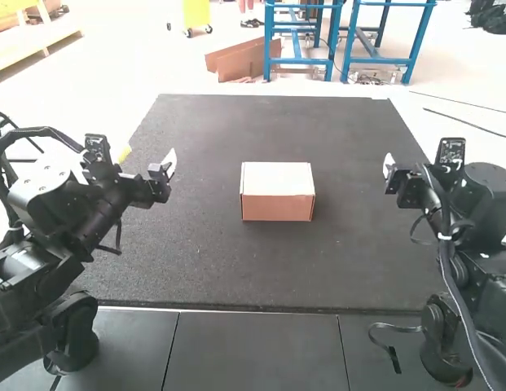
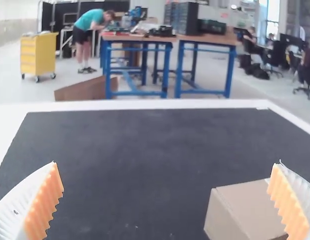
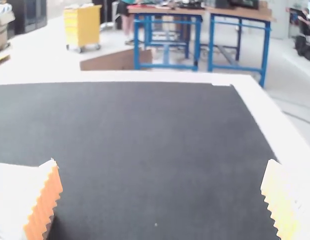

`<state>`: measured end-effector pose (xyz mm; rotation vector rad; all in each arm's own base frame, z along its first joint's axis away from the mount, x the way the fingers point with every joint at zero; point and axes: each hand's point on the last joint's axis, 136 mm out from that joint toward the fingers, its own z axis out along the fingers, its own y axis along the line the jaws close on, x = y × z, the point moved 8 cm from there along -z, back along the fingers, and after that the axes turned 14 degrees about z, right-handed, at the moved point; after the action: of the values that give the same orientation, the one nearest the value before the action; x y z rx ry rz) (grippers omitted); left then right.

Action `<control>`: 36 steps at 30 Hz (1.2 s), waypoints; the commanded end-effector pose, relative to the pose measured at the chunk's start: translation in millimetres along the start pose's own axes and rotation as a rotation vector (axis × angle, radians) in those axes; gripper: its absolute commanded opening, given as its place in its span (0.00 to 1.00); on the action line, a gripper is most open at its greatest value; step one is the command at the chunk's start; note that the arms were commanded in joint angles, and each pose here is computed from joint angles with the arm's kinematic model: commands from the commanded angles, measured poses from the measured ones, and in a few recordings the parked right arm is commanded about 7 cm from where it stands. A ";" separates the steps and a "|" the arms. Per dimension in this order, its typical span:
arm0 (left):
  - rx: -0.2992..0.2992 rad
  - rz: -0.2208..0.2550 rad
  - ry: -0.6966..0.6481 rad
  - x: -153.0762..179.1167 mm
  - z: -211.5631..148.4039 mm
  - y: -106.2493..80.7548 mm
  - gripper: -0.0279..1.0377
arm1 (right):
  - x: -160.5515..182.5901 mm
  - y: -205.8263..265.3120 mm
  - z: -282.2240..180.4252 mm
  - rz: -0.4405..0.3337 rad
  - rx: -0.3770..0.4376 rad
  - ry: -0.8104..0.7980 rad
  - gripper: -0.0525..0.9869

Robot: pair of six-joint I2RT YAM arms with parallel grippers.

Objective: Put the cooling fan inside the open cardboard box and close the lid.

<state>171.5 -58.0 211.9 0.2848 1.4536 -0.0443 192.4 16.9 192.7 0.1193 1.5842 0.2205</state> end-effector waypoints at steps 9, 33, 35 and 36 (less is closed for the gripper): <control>-0.107 -0.011 0.006 22.6 -17.2 11.6 0.93 | 14.2 2.3 -24.1 -0.016 -0.079 -0.031 0.93; -0.305 0.052 0.147 46.8 -22.2 52.9 0.93 | 25.3 -9.2 -25.9 0.018 0.006 0.027 0.93; -0.302 0.052 0.152 47.5 -22.3 52.6 0.93 | 26.8 -10.4 -26.1 0.026 0.018 0.037 0.93; -0.300 0.050 0.157 48.4 -22.2 52.2 0.93 | 27.9 -11.5 -26.1 0.032 0.029 0.040 0.93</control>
<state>166.5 5.1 172.7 0.0624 1.5891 0.2400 166.0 15.3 164.5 0.1070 1.6346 0.2465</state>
